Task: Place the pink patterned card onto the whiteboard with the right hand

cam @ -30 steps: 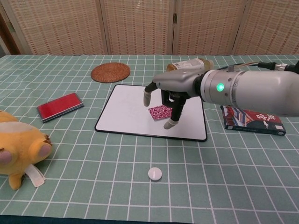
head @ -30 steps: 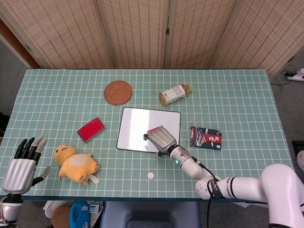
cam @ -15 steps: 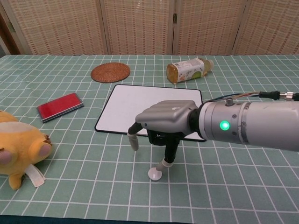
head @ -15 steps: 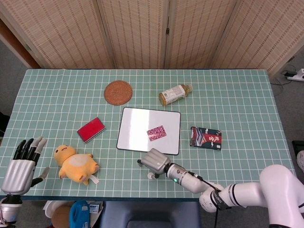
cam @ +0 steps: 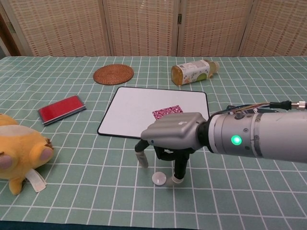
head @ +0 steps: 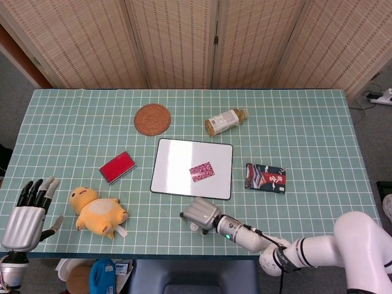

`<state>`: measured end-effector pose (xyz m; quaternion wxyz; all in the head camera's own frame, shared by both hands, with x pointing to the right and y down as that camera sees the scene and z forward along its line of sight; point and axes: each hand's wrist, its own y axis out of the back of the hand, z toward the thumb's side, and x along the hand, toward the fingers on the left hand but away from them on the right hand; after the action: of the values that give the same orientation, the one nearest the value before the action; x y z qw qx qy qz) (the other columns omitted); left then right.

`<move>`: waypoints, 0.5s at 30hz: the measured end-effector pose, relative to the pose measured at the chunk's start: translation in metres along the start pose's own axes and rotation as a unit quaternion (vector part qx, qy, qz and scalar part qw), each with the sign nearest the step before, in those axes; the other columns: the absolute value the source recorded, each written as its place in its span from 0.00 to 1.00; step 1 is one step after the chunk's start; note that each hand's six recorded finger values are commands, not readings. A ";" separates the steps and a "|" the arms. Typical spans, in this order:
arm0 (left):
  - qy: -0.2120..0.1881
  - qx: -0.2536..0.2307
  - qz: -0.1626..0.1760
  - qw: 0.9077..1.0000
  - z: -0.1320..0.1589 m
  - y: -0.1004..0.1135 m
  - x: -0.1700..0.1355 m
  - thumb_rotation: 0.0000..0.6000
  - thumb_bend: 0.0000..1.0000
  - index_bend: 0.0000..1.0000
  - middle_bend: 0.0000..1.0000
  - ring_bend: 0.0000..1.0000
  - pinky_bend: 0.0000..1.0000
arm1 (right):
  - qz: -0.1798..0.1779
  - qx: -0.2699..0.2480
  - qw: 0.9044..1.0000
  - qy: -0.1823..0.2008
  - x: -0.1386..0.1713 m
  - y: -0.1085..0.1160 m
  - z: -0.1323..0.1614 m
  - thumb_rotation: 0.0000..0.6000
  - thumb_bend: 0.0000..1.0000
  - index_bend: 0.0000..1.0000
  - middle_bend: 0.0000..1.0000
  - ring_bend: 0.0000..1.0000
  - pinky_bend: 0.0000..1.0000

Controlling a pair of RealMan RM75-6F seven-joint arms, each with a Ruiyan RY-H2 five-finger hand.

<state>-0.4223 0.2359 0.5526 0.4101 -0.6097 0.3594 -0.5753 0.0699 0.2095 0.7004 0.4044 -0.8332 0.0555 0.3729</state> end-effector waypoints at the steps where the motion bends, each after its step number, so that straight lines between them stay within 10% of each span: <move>1: 0.000 0.000 0.000 1.000 0.000 0.000 0.000 1.00 0.28 0.01 0.01 0.01 0.00 | 0.001 0.003 1.000 0.000 0.000 -0.001 0.000 1.00 0.19 0.40 0.90 0.97 1.00; 15: 0.001 0.000 -0.002 1.000 -0.002 -0.001 0.000 1.00 0.28 0.01 0.01 0.01 0.00 | 0.007 0.018 1.000 -0.006 -0.005 -0.012 -0.001 1.00 0.20 0.42 0.90 0.97 1.00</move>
<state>-0.4240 0.2365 0.5536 0.4087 -0.6095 0.3590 -0.5768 0.0711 0.2156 0.7115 0.4166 -0.8234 0.0658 0.3795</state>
